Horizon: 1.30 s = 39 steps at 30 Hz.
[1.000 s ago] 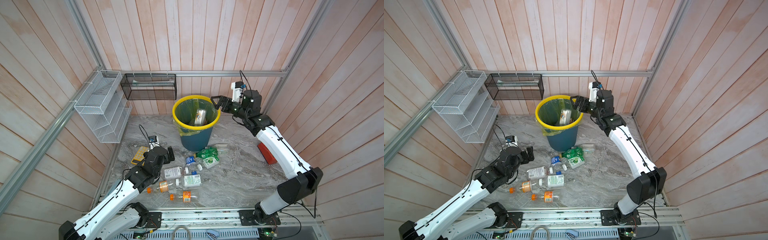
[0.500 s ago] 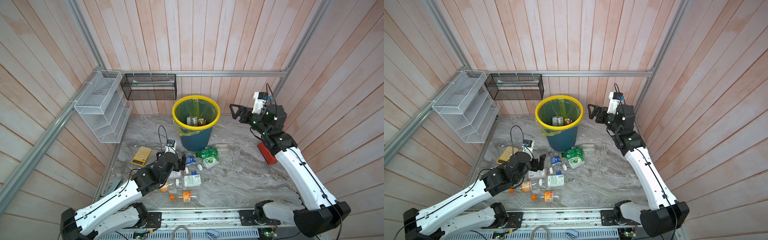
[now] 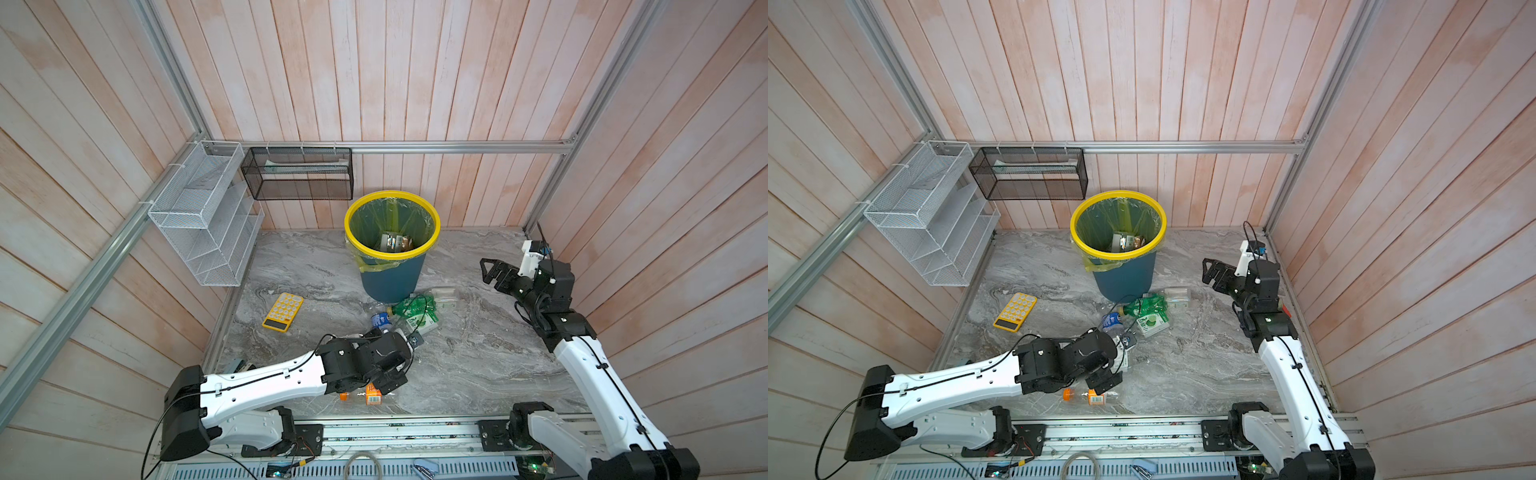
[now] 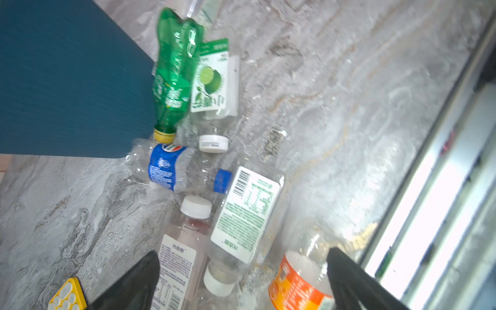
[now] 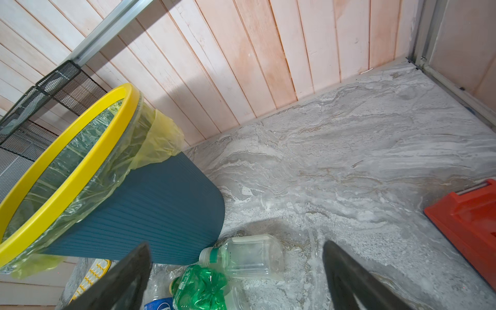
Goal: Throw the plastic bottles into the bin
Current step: 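Grasp the clear orange-labeled bottle with the left gripper while the right gripper withdraws, then lift the orange-labeled bottle over the bin and release it with the left gripper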
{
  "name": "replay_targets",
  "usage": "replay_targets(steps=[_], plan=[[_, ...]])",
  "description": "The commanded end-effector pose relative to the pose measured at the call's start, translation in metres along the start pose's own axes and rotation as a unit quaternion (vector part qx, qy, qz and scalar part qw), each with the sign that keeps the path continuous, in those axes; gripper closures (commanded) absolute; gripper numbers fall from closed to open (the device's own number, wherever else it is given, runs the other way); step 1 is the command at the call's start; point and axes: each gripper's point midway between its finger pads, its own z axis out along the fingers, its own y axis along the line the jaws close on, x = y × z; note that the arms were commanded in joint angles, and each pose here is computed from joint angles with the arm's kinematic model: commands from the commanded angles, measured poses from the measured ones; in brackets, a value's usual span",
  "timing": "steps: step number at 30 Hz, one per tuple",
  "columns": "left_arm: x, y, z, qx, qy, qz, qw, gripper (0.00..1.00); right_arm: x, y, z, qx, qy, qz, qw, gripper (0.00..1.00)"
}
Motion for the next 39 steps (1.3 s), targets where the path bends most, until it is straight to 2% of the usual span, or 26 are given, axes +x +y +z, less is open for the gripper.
replay_targets(steps=[1, 5, 10, 15, 20, 27, 33, 38, 39], plan=[[0.024, -0.016, -0.003, 0.047, 0.067, 0.064, 0.995, 0.05, -0.001, -0.001, -0.003, -0.005, -0.002, 0.002, 1.000, 0.01], [0.044, -0.037, 0.004, 0.084, 0.113, 0.093, 0.986, 0.08, 0.001, -0.003, 0.000, -0.005, 0.004, 0.004, 1.000, 0.01], [0.071, -0.049, 0.024, 0.095, 0.176, 0.129, 0.971, 0.13, 0.004, -0.004, 0.004, -0.006, 0.010, 0.008, 1.000, 0.01], [0.077, -0.061, 0.039, 0.116, 0.175, 0.138, 0.968, 0.14, 0.005, -0.005, 0.003, -0.005, 0.010, 0.009, 1.000, 0.01], [0.095, -0.071, 0.054, 0.133, 0.212, 0.147, 0.957, 0.19, 0.007, -0.010, 0.005, 0.001, 0.012, 0.011, 1.000, 0.01], [0.103, -0.084, 0.068, 0.160, 0.236, 0.157, 0.945, 0.24, 0.005, -0.011, 0.004, 0.005, 0.008, 0.012, 1.000, 0.01], [0.110, -0.086, 0.076, 0.159, 0.258, 0.160, 0.939, 0.33, 0.008, -0.015, 0.003, 0.008, 0.011, 0.012, 1.000, 0.01], [0.102, -0.086, 0.077, 0.157, 0.245, 0.157, 0.944, 0.50, 0.010, -0.018, 0.003, 0.012, 0.011, 0.013, 1.000, 0.01], [0.096, -0.086, 0.076, 0.156, 0.236, 0.153, 0.947, 0.51, 0.010, -0.018, 0.002, 0.012, 0.010, 0.013, 1.000, 0.01]])
